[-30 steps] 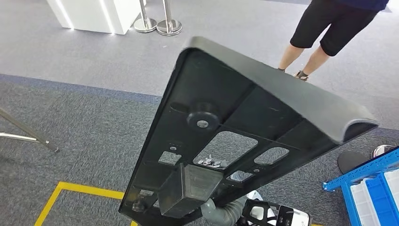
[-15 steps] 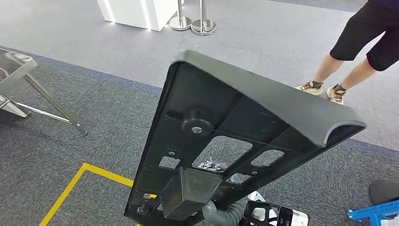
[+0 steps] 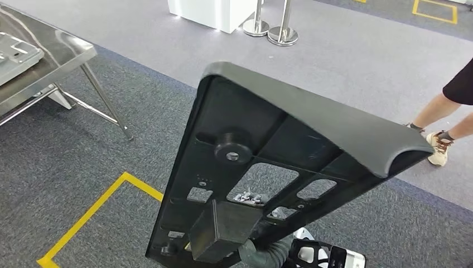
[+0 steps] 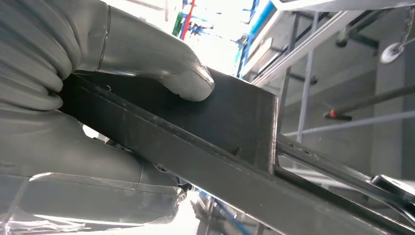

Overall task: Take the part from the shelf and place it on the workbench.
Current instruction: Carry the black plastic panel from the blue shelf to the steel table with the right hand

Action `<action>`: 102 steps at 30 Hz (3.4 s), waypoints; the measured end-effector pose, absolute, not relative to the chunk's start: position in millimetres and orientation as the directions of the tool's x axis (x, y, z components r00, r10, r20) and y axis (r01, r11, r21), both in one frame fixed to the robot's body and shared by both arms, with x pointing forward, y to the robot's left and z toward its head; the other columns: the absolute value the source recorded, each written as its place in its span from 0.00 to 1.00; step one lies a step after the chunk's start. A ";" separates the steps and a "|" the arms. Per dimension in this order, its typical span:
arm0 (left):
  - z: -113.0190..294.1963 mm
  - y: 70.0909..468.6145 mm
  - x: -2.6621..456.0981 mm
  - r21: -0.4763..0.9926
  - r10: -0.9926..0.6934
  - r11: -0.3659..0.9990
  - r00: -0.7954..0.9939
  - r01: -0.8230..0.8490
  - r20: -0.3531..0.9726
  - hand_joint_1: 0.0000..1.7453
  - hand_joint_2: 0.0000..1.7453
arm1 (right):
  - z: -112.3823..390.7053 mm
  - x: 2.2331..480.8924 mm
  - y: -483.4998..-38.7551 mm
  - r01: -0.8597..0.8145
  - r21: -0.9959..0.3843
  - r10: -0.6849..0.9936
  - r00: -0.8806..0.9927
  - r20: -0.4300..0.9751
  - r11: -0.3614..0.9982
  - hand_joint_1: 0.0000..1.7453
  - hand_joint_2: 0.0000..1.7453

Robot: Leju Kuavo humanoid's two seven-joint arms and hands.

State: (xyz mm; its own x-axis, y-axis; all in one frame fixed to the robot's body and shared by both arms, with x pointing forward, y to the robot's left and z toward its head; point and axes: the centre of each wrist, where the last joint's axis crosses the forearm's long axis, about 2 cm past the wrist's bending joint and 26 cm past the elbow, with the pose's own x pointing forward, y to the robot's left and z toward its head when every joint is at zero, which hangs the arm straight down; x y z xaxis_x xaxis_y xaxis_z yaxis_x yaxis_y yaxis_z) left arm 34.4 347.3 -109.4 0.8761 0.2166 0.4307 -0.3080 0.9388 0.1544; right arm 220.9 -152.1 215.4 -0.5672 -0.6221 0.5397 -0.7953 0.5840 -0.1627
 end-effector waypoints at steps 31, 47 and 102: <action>-109.4 346.1 35.5 0.152 0.217 0.939 0.875 -0.308 0.432 0.00 0.00 | 213.9 220.0 -153.0 -0.797 -0.164 -0.620 -0.565 0.545 0.582 1.00 1.00; -109.1 347.0 36.9 0.182 0.276 0.908 0.866 -0.377 0.418 0.00 0.00 | 208.8 233.0 -151.0 -0.812 -0.175 -0.613 -0.544 0.573 0.557 1.00 1.00; -108.3 353.8 38.5 0.107 0.304 0.909 0.816 -0.403 0.491 0.00 0.00 | 213.7 238.2 -155.2 -0.824 -0.148 -0.645 -0.528 0.552 0.547 1.00 1.00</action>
State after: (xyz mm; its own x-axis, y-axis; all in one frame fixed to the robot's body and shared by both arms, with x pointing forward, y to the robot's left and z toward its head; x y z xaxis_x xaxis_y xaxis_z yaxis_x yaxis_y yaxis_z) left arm 38.5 353.8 -108.3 0.8163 0.3038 0.4912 -0.4027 0.9090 0.1070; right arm 238.2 -155.2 213.7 -0.5283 -0.6454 0.5517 -0.8236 0.5474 -0.1484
